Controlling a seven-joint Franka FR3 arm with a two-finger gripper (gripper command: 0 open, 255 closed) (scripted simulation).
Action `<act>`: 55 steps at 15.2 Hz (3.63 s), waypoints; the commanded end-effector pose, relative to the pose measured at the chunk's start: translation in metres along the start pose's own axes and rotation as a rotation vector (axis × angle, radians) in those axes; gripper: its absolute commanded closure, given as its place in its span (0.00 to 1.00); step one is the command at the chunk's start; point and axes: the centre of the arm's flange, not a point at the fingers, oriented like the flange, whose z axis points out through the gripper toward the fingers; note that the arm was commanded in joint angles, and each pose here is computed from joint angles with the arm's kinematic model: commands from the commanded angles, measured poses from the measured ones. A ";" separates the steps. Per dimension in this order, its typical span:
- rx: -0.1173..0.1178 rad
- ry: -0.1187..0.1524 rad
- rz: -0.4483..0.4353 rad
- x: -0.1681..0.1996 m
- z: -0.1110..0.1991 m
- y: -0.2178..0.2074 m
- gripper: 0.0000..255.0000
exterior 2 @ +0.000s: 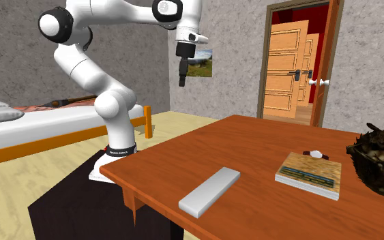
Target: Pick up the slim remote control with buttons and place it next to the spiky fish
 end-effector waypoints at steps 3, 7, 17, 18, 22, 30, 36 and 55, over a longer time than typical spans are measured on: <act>-0.006 0.007 -0.041 -0.003 0.011 0.023 0.00; -0.019 0.020 -0.124 -0.006 0.034 0.069 0.00; -0.052 0.052 -0.330 0.005 0.086 0.185 0.00; -0.055 0.055 -0.350 0.007 0.091 0.196 0.00; -0.068 0.069 -0.433 0.020 0.111 0.242 0.00; -0.094 0.095 -0.598 0.057 0.148 0.330 0.00; -0.108 0.109 -0.691 0.085 0.173 0.378 0.00; -0.108 0.109 -0.691 0.090 0.207 0.380 1.00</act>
